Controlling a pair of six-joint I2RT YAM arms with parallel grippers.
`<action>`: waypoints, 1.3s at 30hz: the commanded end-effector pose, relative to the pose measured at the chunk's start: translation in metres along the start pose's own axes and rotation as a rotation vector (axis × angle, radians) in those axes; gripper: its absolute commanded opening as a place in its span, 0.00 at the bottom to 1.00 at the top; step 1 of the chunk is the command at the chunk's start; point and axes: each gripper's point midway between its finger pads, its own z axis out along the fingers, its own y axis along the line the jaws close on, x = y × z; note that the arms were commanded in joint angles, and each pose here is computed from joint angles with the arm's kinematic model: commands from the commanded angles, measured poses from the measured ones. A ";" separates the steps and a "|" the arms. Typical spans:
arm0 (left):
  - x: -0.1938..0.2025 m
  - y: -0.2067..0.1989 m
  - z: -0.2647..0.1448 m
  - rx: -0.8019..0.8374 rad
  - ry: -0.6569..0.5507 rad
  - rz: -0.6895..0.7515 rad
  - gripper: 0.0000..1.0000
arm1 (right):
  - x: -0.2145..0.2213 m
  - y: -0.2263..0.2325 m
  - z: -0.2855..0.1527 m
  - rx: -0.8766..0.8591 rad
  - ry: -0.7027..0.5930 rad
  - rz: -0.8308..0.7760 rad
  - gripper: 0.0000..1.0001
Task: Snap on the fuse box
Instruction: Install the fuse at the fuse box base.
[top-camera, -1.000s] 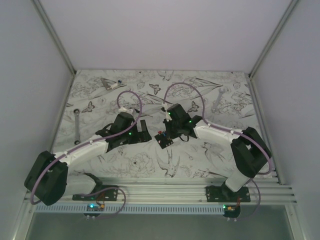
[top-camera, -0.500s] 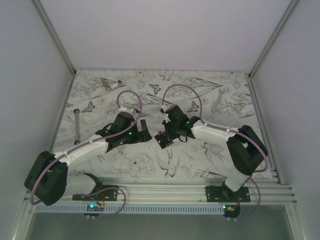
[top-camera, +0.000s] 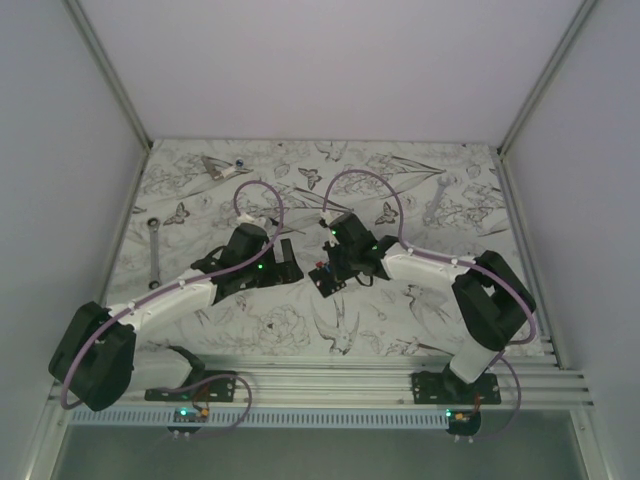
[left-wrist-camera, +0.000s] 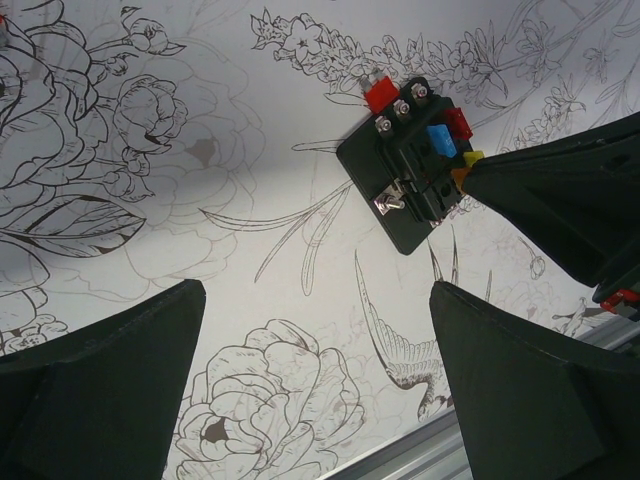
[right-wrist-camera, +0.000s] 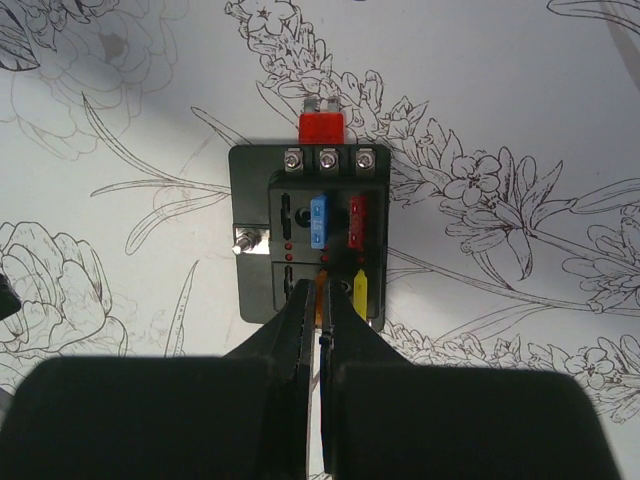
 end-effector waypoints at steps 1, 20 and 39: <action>-0.001 -0.001 -0.003 -0.002 0.017 -0.017 1.00 | -0.005 0.004 0.001 0.002 -0.034 -0.005 0.00; 0.004 0.003 0.006 -0.024 0.049 -0.026 1.00 | 0.009 -0.006 -0.001 0.014 -0.063 -0.091 0.00; 0.004 0.007 0.001 -0.036 0.032 -0.027 1.00 | 0.050 -0.020 0.010 0.094 0.041 -0.124 0.00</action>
